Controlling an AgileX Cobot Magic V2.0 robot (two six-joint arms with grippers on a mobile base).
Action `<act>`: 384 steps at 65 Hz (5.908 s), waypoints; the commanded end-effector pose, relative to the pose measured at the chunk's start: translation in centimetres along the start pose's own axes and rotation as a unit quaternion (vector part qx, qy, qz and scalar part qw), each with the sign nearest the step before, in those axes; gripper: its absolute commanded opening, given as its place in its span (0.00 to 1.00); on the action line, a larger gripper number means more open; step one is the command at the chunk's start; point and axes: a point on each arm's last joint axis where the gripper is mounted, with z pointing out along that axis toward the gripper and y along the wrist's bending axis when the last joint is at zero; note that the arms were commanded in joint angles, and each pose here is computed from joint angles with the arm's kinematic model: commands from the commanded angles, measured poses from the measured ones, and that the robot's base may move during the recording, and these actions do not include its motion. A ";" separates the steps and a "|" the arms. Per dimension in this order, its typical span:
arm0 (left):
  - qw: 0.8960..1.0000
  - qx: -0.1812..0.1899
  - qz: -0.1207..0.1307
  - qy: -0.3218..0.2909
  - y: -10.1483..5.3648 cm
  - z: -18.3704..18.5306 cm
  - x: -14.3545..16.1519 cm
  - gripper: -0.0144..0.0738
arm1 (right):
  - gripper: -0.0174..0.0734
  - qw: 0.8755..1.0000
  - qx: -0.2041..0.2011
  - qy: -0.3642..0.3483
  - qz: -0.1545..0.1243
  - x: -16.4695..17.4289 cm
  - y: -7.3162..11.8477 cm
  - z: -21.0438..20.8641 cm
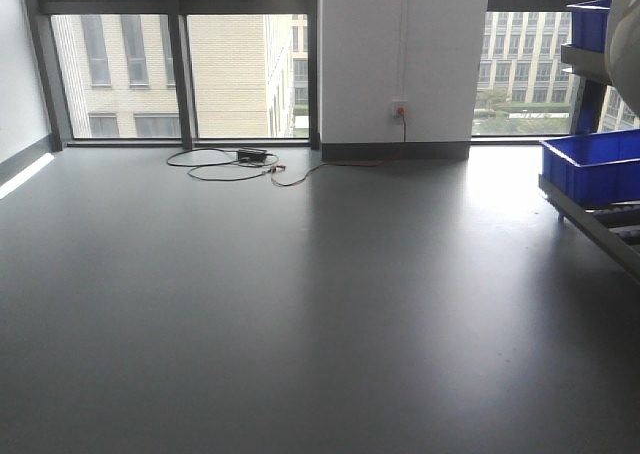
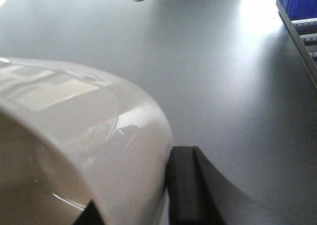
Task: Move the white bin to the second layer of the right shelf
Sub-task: 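Turn the base toward the roller shelf rack with blue bins, then approach the rack's second roller layer and stop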
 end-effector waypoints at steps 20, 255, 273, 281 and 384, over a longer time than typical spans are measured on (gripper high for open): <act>1.000 0.000 -0.005 -0.031 0.0 0.0 0.4 0.26 | 0.25 0.998 -0.005 -0.065 0.003 -1.8 0.2 -0.5; 1.000 0.000 -0.005 -0.031 0.0 0.0 0.4 0.26 | 0.25 0.998 -0.005 -0.065 0.003 -1.8 0.2 -0.5; 1.000 0.000 -0.005 -0.031 0.0 0.0 0.4 0.26 | 0.25 0.998 -0.005 -0.065 0.003 -1.8 0.2 -0.5; 1.000 0.000 -0.005 -0.031 0.0 0.0 0.4 0.26 | 0.25 0.998 -0.005 -0.065 0.003 -1.8 0.2 -0.5; 1.000 0.000 -0.005 -0.031 0.0 0.0 0.4 0.26 | 0.25 0.998 -0.005 -0.065 0.003 -1.8 0.2 -0.5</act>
